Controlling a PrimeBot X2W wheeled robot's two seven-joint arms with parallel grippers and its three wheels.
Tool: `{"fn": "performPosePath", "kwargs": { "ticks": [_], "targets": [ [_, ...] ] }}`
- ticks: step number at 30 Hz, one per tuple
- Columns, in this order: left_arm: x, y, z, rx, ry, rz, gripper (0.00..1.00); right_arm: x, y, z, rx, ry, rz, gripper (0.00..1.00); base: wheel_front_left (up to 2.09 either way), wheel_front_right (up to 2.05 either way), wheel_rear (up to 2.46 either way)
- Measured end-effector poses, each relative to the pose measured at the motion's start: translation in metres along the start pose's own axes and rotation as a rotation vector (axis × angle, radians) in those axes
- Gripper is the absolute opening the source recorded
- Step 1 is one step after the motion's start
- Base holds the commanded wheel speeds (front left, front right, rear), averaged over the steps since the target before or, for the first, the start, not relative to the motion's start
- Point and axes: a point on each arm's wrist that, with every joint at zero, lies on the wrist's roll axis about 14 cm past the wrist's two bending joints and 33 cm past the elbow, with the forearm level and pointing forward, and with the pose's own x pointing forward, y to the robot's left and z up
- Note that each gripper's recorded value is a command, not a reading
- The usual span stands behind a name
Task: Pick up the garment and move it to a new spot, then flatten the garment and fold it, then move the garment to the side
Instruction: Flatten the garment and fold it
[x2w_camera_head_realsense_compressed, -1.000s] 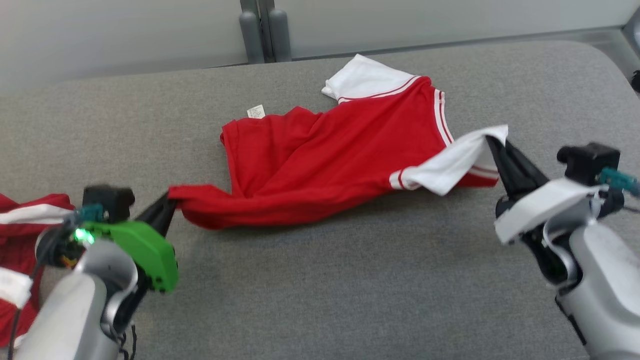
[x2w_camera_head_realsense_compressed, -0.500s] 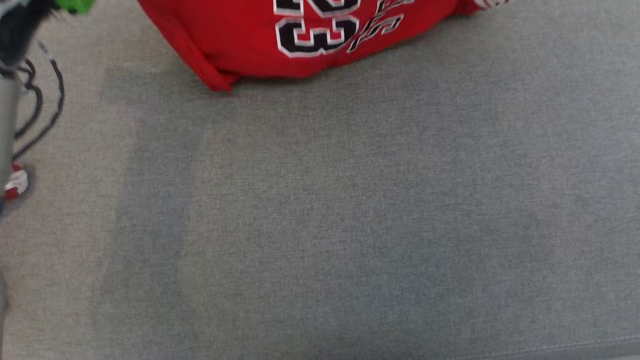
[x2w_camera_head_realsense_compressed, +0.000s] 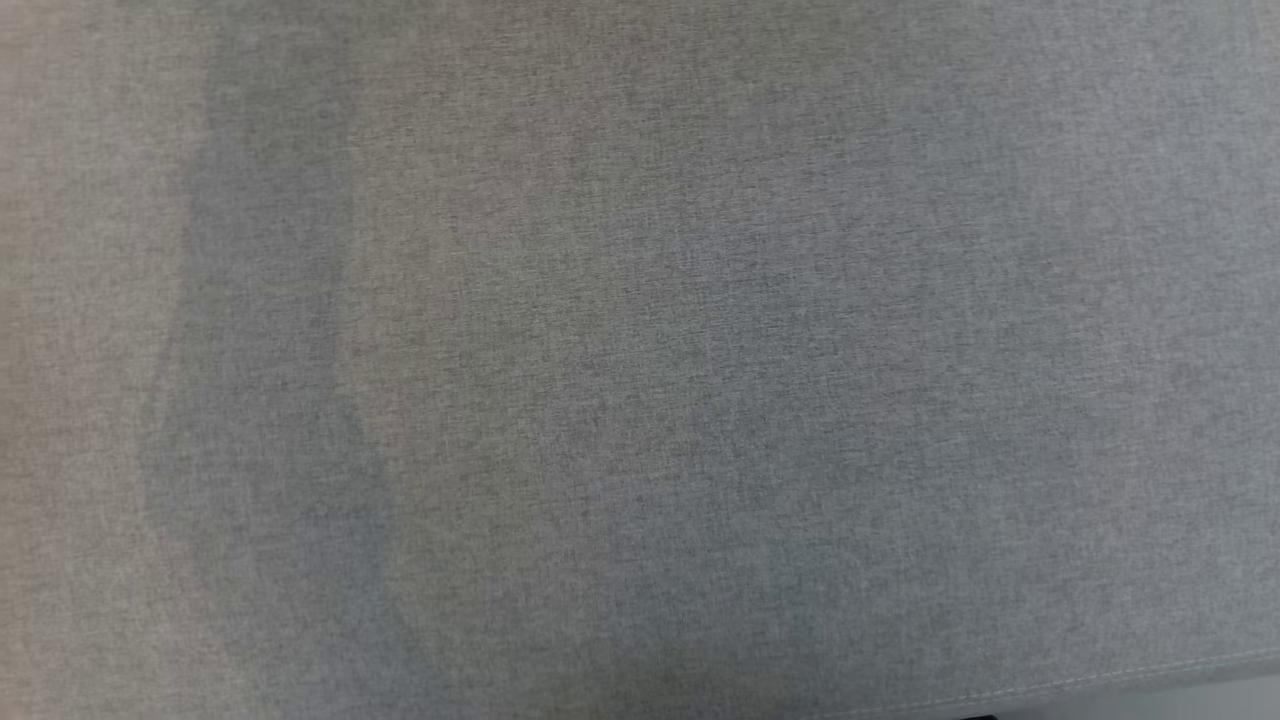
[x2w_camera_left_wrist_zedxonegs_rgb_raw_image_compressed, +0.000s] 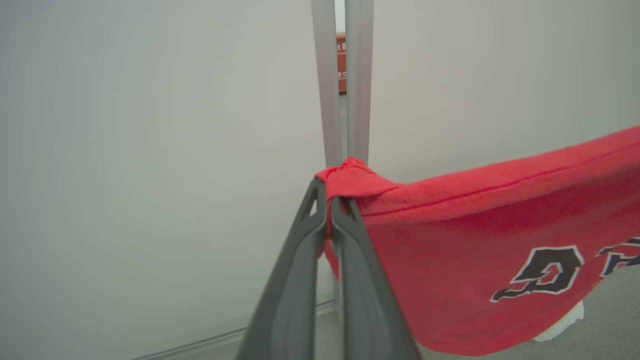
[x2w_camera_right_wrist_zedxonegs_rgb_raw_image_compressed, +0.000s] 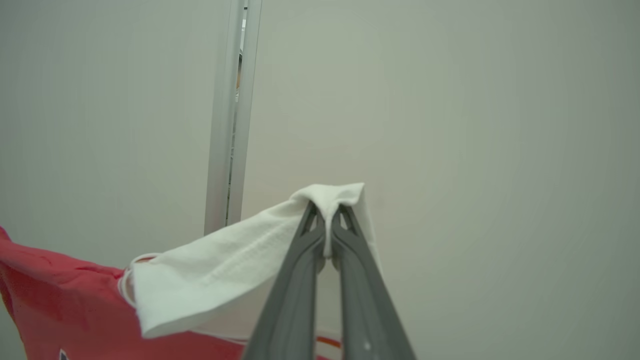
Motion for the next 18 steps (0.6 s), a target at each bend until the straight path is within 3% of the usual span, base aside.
{"fn": "performPosePath", "kwargs": {
  "ticks": [5, 10, 14, 18],
  "targets": [
    [0.003, -0.012, -0.021, -0.008, 0.049, -0.024, 0.0, -0.009, 0.016, -0.026, -0.026, 0.091, 0.05, 0.0, 0.0, 0.0, 0.0],
    [-0.018, -0.026, -0.09, -0.05, 0.19, -0.056, 0.0, -0.046, 0.035, -0.07, 0.008, 0.216, 0.099, 0.0, 0.0, 0.0, 0.0],
    [-0.056, -0.037, -0.149, -0.096, 0.336, -0.087, 0.0, -0.088, 0.044, -0.094, 0.029, 0.321, 0.133, 0.0, 0.0, 0.0, 0.0],
    [-0.102, -0.051, -0.181, -0.144, 0.427, -0.131, 0.0, -0.157, 0.06, -0.127, 0.023, 0.533, 0.204, 0.0, 0.0, 0.0, 0.0]
  ]
}}
